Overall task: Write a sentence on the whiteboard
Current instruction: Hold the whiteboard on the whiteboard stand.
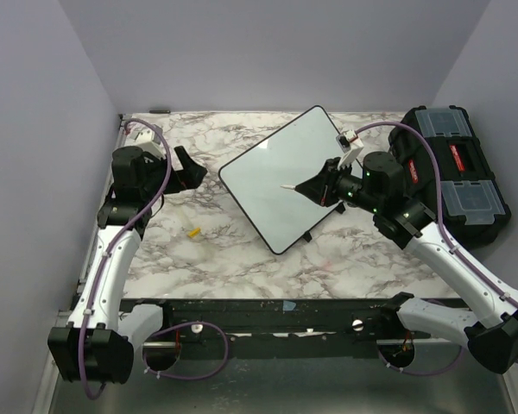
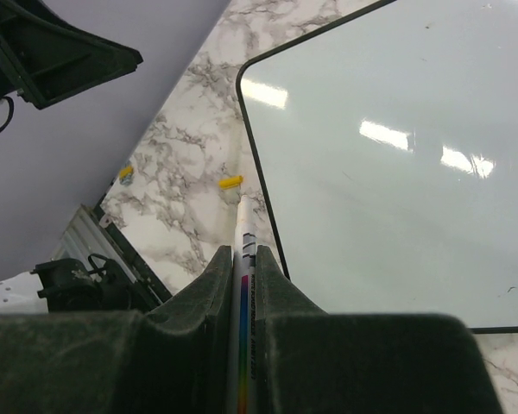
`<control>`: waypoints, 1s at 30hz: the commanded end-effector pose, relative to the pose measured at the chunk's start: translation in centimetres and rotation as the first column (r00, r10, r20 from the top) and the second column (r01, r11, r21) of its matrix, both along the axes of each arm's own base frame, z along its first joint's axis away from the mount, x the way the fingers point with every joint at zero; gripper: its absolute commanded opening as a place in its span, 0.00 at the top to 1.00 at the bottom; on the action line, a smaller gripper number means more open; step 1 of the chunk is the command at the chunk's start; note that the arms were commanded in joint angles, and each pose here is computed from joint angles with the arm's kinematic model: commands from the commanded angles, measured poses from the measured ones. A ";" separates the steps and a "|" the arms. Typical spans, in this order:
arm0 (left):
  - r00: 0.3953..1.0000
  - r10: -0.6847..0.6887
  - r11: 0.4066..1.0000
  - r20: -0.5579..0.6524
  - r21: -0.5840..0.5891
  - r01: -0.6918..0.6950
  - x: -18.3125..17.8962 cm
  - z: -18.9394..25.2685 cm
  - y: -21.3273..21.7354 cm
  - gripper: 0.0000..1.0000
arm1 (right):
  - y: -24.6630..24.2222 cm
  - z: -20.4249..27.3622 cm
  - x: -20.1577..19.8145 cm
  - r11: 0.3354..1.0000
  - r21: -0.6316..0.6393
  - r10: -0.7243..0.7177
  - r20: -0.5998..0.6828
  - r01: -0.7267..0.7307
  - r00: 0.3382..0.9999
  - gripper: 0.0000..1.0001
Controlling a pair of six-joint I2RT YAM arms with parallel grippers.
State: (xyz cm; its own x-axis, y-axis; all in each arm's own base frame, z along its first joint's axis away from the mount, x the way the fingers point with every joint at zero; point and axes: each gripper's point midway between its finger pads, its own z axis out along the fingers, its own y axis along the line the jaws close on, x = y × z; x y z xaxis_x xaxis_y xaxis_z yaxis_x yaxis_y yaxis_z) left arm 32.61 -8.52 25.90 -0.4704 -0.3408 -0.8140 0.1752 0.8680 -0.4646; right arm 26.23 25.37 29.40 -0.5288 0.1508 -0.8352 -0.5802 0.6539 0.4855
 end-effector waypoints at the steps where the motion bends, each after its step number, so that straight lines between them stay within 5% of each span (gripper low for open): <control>1: 0.983 -0.180 0.984 0.035 0.014 0.180 0.4 1.7 -2.1 0.01 | -0.6 -0.4 0.0 0.999 -0.024 -0.022 0.001 0.022 1.000 0.99; 19: 0.888 -0.448 0.893 -0.107 -0.101 0.438 6.2 0.4 -6.4 0.05 | -1.9 -1.2 0.0 0.994 -0.080 -0.070 -0.020 0.068 0.997 0.99; 30: 0.770 -0.593 0.805 -0.235 -0.146 0.575 4.8 -4.8 -11.0 0.14 | -2.7 -2.0 -1.7 0.993 -0.102 -0.057 -0.050 0.051 0.997 0.99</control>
